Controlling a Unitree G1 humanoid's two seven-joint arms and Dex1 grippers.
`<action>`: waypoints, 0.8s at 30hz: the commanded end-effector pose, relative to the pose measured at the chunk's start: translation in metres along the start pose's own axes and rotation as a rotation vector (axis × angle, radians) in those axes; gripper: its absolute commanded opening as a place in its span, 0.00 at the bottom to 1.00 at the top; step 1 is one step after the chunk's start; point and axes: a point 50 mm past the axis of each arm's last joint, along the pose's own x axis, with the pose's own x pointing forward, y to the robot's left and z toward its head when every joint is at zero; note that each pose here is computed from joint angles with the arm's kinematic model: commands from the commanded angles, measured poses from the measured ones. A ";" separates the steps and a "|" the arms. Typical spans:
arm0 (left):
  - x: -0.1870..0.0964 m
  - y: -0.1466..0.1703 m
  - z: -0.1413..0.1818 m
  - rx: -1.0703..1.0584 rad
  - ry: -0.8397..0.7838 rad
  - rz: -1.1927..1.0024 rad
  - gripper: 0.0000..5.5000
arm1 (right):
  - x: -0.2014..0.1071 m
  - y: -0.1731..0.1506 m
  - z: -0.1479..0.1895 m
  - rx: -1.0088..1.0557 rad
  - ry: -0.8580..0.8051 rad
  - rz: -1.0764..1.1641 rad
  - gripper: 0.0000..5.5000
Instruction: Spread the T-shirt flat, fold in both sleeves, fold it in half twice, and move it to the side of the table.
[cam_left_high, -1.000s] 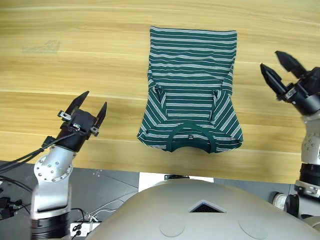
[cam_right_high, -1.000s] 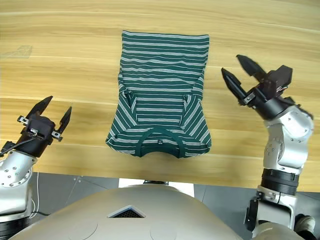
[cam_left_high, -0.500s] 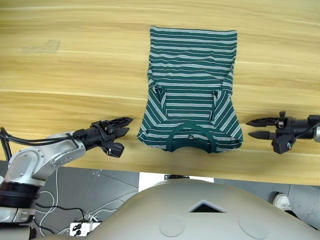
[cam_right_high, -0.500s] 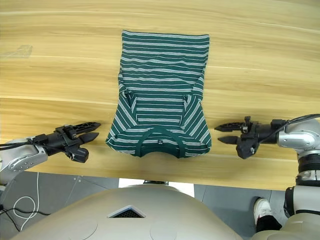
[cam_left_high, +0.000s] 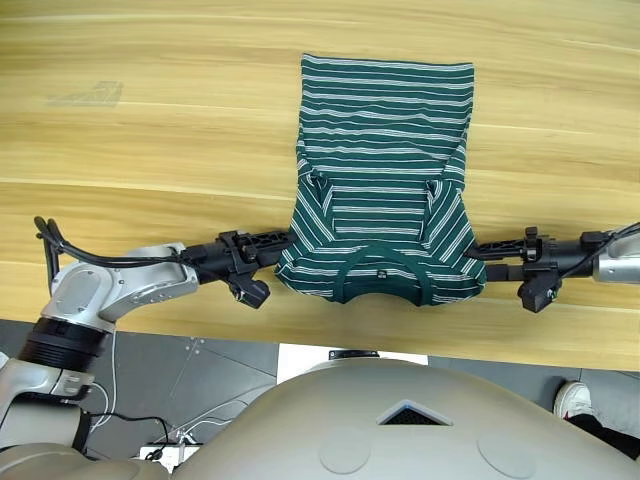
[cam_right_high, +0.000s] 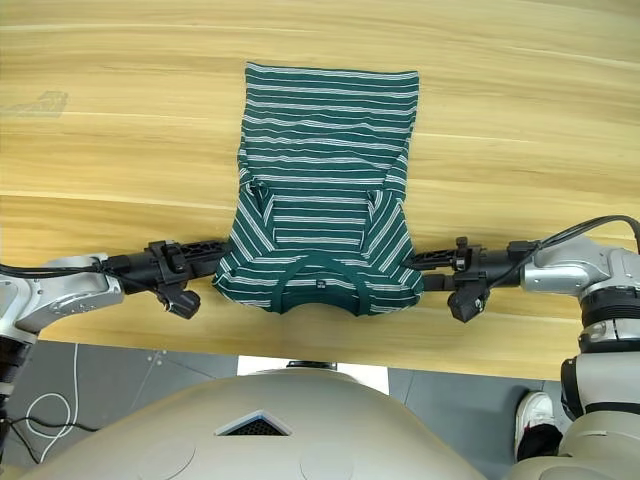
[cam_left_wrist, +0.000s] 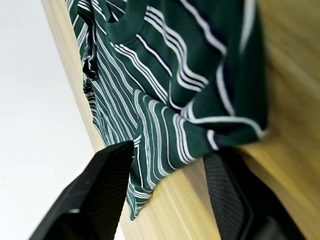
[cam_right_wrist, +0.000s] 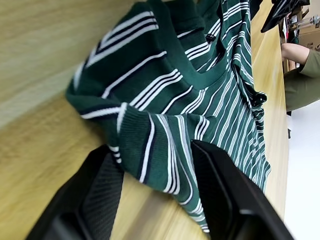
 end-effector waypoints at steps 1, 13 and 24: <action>0.005 -0.032 0.014 -0.036 -0.049 -0.175 0.46 | 0.007 0.002 0.000 -0.007 -0.023 0.022 0.43; 0.003 -0.038 0.016 -0.061 -0.047 -0.190 0.08 | 0.009 0.007 -0.001 0.005 -0.026 0.006 0.00; 0.001 -0.037 0.018 -0.240 -0.002 -0.157 0.00 | 0.014 0.016 0.000 0.128 -0.051 -0.090 0.00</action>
